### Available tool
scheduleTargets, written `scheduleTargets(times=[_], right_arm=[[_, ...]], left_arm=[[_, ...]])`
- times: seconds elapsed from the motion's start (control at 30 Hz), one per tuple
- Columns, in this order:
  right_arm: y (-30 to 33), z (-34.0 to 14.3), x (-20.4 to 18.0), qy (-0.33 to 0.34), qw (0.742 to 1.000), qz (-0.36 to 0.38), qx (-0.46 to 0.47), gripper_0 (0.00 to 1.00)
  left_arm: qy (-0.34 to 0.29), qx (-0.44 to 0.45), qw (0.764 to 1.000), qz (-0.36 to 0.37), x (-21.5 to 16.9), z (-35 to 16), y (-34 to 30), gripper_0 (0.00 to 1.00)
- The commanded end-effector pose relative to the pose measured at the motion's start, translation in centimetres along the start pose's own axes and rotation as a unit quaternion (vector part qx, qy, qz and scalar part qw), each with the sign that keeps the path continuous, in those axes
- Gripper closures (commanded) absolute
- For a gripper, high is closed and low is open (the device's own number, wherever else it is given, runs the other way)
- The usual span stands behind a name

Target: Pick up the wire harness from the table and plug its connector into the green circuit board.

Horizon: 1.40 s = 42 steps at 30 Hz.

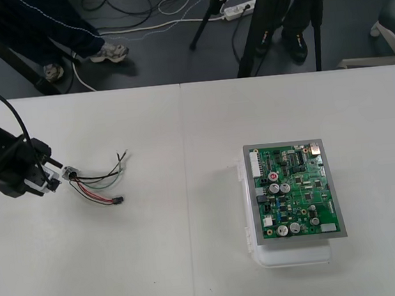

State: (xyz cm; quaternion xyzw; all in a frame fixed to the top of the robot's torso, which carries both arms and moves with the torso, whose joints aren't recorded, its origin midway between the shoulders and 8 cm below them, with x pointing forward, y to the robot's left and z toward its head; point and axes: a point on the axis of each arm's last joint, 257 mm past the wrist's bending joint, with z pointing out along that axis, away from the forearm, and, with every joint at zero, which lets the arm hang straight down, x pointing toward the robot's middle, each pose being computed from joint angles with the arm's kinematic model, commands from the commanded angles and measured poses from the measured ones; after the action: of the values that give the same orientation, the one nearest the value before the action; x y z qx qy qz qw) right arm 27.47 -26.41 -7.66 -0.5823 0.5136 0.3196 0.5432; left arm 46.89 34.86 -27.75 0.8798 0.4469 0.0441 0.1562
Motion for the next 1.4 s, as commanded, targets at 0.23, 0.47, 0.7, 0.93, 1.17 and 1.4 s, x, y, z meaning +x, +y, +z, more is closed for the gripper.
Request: scheduleTargets(times=[0.23,0.47,0.7,0.93,1.17,1.4], right_arm=[[-0.4,-0.5,-1.9,-0.061,0.997,0.029,0.028,0.06],[0.0,0.5,-2.5,-0.082,0.996,0.029,0.019,0.06],[-0.1,0.5,-2.2,-0.076,0.997,0.022,0.019,0.0],[-0.3,0.5,-2.0,-0.074,0.997,0.02,0.022,0.0],[-1.4,0.3,-1.4,-0.063,0.998,0.01,0.028,0.0],[-1.4,0.7,-0.6,-0.059,0.998,0.011,0.026,0.0]], left_arm=[[0.085,-0.062,0.991,0.085,5.2,0.3,5.0,0.34],[0.101,-0.073,0.987,0.103,5.4,1.3,6.1,0.35],[0.104,-0.093,0.984,0.111,4.5,3.2,7.1,0.34],[0.11,-0.098,0.98,0.137,3.6,4.6,8.1,0.35],[0.109,-0.088,0.979,0.149,2.9,5.6,8.4,0.34],[0.115,-0.076,0.982,0.126,4.3,6.5,7.6,0.34]])
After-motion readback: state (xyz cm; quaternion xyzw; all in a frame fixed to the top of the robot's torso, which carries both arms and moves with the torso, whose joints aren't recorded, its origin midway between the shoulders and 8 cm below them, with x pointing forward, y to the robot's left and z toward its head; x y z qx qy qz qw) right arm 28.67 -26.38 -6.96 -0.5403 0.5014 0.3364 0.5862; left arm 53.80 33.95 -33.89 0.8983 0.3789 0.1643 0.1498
